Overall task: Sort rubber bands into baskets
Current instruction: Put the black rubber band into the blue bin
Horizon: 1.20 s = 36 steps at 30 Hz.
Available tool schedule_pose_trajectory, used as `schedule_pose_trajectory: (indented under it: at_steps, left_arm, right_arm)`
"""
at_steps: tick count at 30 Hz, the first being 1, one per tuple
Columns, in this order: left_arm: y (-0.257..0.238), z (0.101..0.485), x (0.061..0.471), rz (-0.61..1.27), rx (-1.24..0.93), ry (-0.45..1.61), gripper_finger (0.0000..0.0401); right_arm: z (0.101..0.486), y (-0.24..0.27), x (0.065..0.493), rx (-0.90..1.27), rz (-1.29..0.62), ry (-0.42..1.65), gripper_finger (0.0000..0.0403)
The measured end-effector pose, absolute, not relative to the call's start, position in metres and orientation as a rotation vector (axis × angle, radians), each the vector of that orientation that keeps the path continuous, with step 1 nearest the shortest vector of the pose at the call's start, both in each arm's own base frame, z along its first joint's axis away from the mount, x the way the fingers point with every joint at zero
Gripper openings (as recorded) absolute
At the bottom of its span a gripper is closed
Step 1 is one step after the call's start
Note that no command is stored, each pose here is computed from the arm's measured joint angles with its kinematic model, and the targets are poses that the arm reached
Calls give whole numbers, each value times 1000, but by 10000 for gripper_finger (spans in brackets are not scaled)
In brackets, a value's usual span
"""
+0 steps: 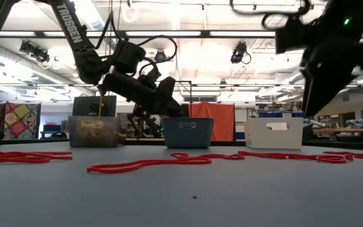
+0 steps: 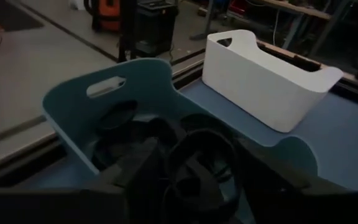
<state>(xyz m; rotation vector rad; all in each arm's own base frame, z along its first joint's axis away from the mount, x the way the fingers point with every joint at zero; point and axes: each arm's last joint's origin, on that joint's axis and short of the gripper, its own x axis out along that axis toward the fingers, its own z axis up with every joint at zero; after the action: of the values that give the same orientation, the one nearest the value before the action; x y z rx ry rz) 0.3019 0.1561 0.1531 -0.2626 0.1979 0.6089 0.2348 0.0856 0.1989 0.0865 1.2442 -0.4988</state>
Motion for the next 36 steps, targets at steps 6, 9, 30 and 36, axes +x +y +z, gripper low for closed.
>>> schedule_pose_trajectory:
  at_steps: [6,9,30,36]
  left_arm:
    - [156,153,302,598,-319,189,248]
    - [161,154,308,609,-352,280,257]
    - [127,206,361,374,-152,323,319]
    - [78,208,375,230,-67,318,303]
  right_arm:
    - [214,93,218,282,-447,1305,222]
    - [215,96,210,343,-450,1380,212]
    - [213,144,172,479,-379,1624,185]
    - [199,158,151,420,-335,1681,173]
